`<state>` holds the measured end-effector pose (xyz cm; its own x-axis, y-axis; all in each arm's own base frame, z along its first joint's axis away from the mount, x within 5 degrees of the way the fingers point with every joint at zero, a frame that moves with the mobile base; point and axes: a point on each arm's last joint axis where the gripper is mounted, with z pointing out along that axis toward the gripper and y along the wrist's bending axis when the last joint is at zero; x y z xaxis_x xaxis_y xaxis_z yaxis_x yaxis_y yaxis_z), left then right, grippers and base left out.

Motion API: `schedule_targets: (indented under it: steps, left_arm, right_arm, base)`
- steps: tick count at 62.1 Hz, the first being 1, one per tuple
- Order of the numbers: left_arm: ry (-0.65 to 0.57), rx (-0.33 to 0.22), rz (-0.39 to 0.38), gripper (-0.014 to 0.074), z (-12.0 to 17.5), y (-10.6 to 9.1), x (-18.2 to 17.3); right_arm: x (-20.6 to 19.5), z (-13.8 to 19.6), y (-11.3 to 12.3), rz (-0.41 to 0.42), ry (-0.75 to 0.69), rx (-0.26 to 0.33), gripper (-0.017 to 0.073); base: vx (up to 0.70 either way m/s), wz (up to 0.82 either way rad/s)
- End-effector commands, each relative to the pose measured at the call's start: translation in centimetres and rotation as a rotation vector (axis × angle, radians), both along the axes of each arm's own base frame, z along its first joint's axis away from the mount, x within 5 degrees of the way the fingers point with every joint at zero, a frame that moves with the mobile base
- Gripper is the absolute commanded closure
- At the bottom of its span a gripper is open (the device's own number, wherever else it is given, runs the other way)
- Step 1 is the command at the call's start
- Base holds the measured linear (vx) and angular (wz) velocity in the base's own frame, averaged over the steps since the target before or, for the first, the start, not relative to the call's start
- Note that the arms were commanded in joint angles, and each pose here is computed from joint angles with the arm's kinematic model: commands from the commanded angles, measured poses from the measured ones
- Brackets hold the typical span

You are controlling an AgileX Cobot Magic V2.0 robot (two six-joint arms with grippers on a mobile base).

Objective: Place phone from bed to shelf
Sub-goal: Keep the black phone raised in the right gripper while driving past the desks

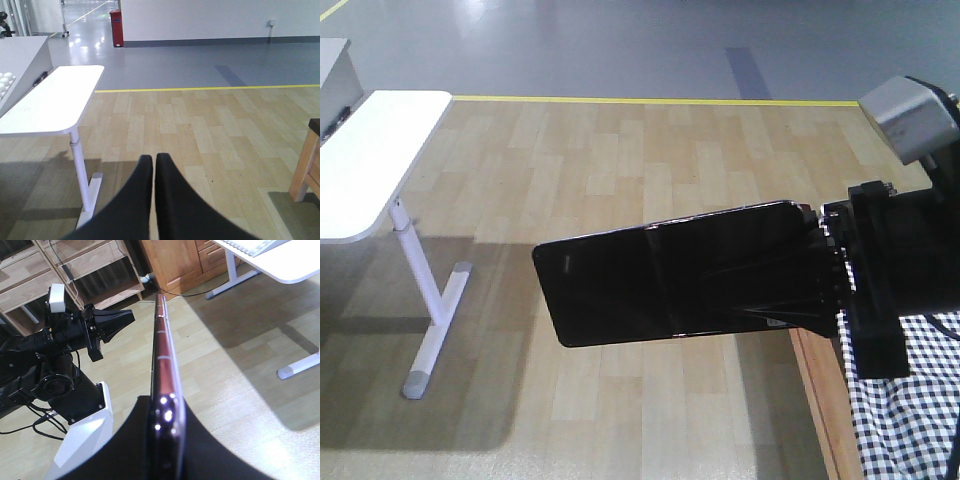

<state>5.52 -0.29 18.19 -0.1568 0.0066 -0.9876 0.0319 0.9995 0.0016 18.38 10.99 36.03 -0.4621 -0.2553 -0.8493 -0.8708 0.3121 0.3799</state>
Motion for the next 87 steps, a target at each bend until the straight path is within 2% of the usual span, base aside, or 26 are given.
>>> schedule_targets:
  steps: [1,47,87]
  left_arm:
    - [-0.076,-0.014,0.006,0.0593,0.61,0.05,0.05]
    - [-0.076,-0.014,0.006,0.0593,0.61,0.05,0.05]
    - [-0.076,-0.014,0.006,0.0593,0.61,0.05,0.05]
  right_arm:
    - [-1.02,1.87,0.22,0.056,-0.011,0.099,0.0564]
    - [-1.02,1.87,0.22,0.056,-0.011,0.099,0.0564]
    - [-1.02,1.87,0.22,0.056,-0.011,0.099,0.0564]
  base:
    - [0.14,-0.07]
    - [0.12,0.01]
    - [0.12,0.22]
